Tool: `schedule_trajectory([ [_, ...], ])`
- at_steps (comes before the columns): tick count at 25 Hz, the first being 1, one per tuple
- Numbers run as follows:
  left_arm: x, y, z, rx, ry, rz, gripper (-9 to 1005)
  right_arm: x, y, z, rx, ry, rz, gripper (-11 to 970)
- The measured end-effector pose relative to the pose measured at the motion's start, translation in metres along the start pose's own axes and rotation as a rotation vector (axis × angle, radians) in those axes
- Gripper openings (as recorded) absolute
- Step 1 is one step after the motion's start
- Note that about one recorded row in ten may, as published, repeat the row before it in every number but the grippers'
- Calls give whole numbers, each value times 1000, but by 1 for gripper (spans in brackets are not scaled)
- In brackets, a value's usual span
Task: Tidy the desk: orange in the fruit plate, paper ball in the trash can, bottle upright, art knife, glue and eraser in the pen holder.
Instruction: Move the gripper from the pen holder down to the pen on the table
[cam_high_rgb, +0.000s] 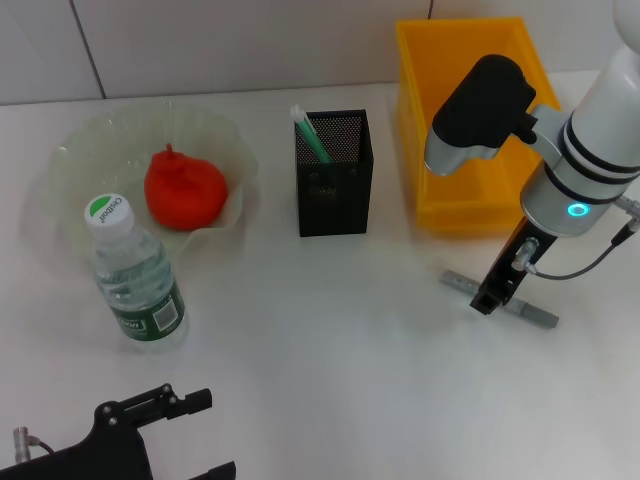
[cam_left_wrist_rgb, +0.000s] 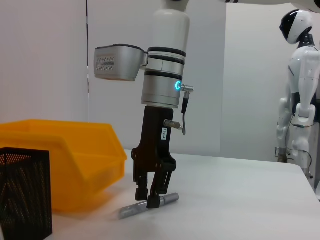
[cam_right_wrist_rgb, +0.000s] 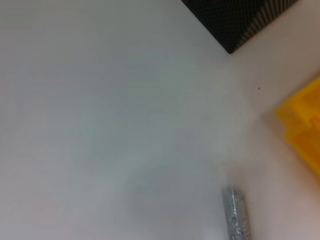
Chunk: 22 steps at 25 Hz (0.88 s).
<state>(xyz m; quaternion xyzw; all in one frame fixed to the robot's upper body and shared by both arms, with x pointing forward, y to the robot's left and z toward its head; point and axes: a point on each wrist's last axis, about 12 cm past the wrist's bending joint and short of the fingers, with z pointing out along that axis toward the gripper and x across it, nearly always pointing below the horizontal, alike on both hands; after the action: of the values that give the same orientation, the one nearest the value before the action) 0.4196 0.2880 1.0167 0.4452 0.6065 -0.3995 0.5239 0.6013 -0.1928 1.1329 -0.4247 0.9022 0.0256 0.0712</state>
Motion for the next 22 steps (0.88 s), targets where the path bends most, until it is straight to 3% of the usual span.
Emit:
schedule_trajectory([
  [22,2,-4,0,0,-1,-9,689,1,2,5,28,32,-32,332],
])
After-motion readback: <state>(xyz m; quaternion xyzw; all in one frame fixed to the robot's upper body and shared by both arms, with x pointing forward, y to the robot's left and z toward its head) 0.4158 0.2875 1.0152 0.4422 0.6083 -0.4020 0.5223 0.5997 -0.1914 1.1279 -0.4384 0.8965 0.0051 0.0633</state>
